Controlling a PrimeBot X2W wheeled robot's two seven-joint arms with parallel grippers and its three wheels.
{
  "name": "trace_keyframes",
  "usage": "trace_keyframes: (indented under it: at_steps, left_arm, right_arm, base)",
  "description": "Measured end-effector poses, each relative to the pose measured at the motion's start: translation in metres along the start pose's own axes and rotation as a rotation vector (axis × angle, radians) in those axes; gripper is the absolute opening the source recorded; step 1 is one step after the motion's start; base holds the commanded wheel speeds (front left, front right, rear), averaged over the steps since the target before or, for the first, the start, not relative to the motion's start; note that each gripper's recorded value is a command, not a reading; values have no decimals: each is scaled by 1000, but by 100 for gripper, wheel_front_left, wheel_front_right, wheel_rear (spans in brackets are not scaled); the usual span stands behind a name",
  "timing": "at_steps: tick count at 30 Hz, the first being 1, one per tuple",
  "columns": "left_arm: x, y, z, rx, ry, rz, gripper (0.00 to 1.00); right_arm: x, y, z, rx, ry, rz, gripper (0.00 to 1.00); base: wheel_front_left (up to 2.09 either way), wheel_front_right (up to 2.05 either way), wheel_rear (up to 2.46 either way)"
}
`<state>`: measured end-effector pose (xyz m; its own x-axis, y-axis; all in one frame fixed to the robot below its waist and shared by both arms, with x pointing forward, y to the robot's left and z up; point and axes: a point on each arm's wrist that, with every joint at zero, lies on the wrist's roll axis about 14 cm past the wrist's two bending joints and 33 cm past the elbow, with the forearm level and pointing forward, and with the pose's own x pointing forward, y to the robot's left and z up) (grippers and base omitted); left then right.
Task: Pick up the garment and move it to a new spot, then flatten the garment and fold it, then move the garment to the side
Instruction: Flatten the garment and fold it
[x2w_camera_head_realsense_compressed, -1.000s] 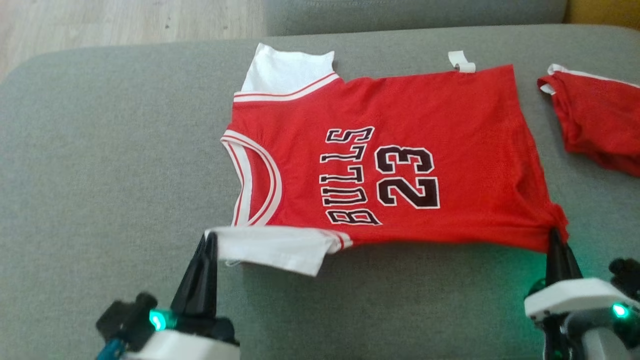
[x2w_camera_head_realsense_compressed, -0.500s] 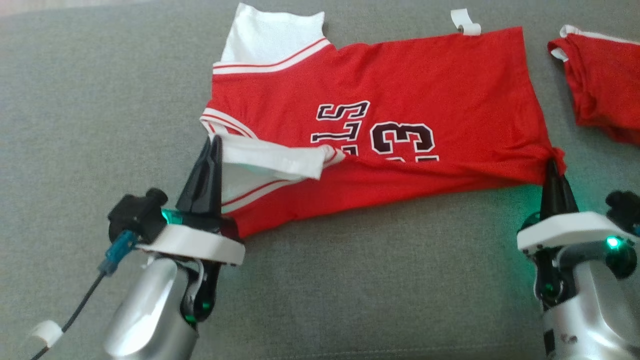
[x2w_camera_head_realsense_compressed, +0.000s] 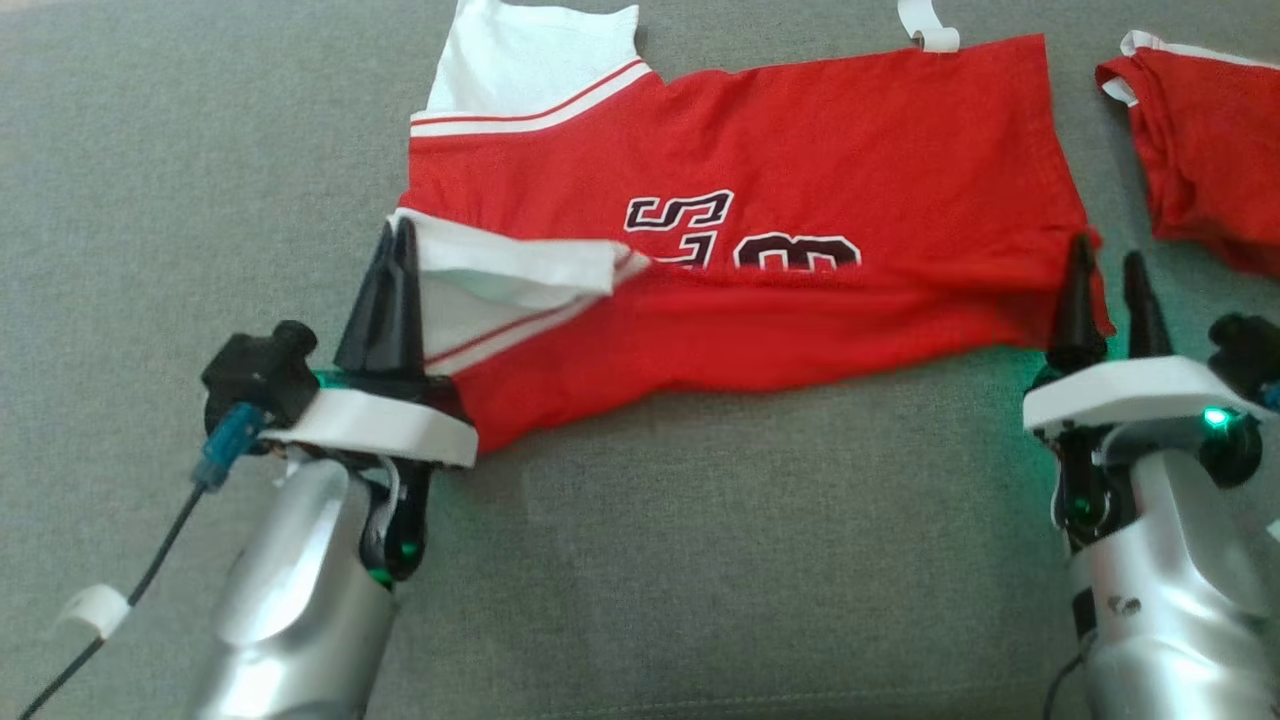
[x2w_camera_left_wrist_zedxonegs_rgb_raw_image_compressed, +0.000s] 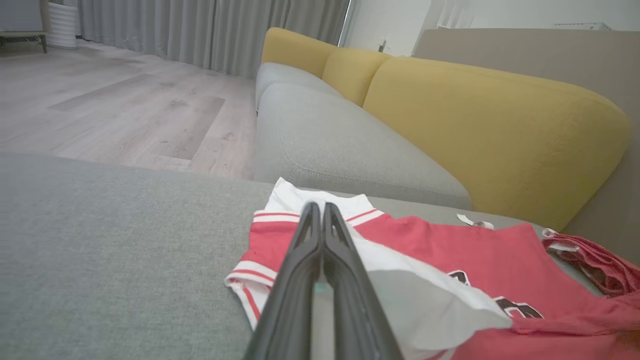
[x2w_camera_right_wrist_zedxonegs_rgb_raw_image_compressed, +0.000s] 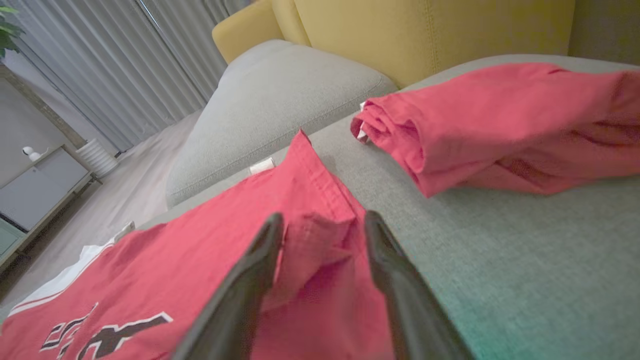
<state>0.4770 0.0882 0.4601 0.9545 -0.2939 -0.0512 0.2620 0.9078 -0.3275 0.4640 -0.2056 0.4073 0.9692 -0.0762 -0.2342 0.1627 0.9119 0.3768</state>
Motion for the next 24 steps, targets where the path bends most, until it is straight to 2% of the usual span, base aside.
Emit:
trace_keyframes:
  at_steps: [1, 2, 3, 4, 13, 18, 24]
  left_arm:
    - [2, 2, 3, 2, -9, 7, 0]
    - [2, 3, 4, 7, -11, 10, 8]
    - [3, 4, 4, 7, -12, 11, 45]
    - [3, 6, 4, 6, -11, 17, 100]
    - [1, 3, 12, 7, -37, 9, 100]
    - [-16, 2, 21, -3, -75, 16, 100]
    - [-59, 8, -12, -16, 27, 49, 100]
  right_arm:
    - [2, 2, 3, 1, -9, 5, 100]
    - [3, 4, 7, 4, -22, 9, 100]
    - [4, 6, 9, 3, -29, 15, 100]
    - [4, 7, 11, 1, -41, 20, 100]
    - [1, 17, 48, -61, -156, 60, 100]
    - [-18, 0, 35, -128, -88, 23, 100]
    - [-41, -16, 18, -183, 6, -13, 100]
  base:
    - [0, 0, 0]
    - [0, 0, 0]
    - [0, 0, 0]
    - [0, 0, 0]
    - [0, 0, 0]
    - [0, 0, 0]
    - [0, 0, 0]
